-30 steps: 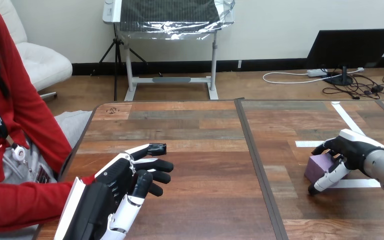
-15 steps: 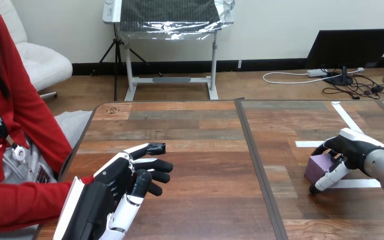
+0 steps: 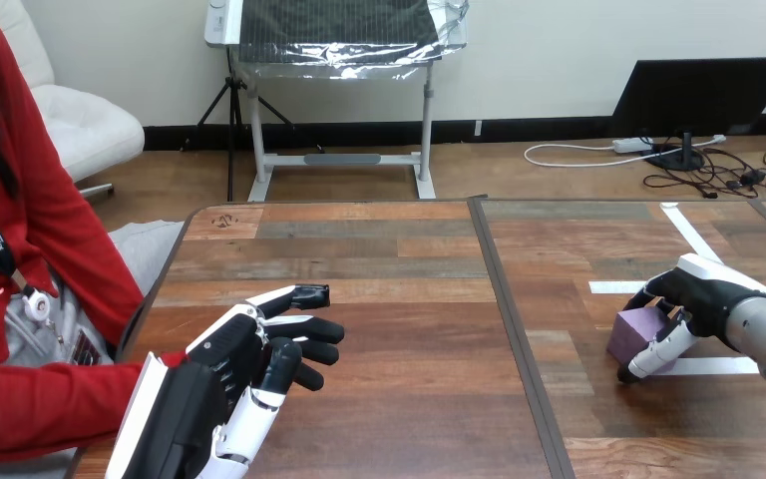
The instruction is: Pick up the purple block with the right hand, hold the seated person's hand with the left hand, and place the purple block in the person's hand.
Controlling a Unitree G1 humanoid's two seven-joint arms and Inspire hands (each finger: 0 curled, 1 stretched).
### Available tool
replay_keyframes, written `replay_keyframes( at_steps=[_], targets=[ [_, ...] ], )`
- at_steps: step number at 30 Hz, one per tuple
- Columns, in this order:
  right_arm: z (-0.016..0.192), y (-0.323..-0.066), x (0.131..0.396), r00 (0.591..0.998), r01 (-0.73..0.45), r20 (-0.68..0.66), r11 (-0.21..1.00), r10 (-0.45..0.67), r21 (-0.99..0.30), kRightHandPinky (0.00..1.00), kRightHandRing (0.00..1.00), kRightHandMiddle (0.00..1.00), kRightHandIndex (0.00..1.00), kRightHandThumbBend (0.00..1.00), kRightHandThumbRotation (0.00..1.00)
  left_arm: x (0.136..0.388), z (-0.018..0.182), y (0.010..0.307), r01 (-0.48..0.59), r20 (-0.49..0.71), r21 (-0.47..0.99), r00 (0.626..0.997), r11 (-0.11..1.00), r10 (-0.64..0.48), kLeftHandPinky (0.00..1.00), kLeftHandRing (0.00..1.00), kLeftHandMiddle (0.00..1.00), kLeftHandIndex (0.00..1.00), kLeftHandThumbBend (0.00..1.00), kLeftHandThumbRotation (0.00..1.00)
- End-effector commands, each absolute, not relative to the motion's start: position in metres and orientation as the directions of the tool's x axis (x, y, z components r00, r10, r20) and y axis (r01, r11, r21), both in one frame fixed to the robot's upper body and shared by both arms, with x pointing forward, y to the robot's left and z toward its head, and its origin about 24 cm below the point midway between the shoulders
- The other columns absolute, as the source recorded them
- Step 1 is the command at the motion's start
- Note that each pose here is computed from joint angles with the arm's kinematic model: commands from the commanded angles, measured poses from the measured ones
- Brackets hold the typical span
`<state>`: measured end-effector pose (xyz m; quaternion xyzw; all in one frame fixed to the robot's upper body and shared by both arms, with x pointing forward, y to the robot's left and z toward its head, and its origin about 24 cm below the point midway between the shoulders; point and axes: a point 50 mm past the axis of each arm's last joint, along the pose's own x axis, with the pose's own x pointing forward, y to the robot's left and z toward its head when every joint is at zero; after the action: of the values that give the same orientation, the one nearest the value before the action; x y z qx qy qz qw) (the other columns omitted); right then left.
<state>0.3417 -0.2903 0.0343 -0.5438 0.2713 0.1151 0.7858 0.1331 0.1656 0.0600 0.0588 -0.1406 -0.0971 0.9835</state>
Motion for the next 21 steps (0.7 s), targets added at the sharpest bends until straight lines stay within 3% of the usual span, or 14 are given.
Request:
replay_keyframes(
  at_steps=[1,6,16,21],
  targets=[
    [0.0432,-0.2867,0.3481,0.855,-0.448,-0.51,0.359,-0.096,-0.819,0.82,0.68,0.68,0.71,0.73,0.0,0.1428,0.0719,0.1639,0.179,0.335,0.145,0.916,0.973,-0.218,0.53,0.62,0.66,0.73,0.43,0.8],
    [0.0432,-0.2868,0.3481,0.86,-0.439,-0.499,0.351,-0.101,-0.827,0.82,0.68,0.67,0.68,0.71,0.0,0.1426,0.0719,0.1641,0.179,0.335,0.149,0.916,0.972,-0.22,0.53,0.62,0.65,0.72,0.42,0.8],
    [0.0446,-0.2861,0.3489,0.873,-0.413,-0.478,0.379,-0.093,-0.828,0.59,0.58,0.62,0.61,0.7,0.0,0.1428,0.0716,0.1645,0.175,0.337,0.151,0.916,0.973,-0.217,0.52,0.62,0.65,0.72,0.42,0.8],
    [0.0446,-0.2862,0.3492,0.874,-0.404,-0.475,0.389,-0.104,-0.828,0.53,0.55,0.6,0.59,0.71,0.0,0.1426,0.0716,0.1646,0.171,0.338,0.151,0.916,0.974,-0.213,0.52,0.61,0.65,0.72,0.41,0.79]
  ],
)
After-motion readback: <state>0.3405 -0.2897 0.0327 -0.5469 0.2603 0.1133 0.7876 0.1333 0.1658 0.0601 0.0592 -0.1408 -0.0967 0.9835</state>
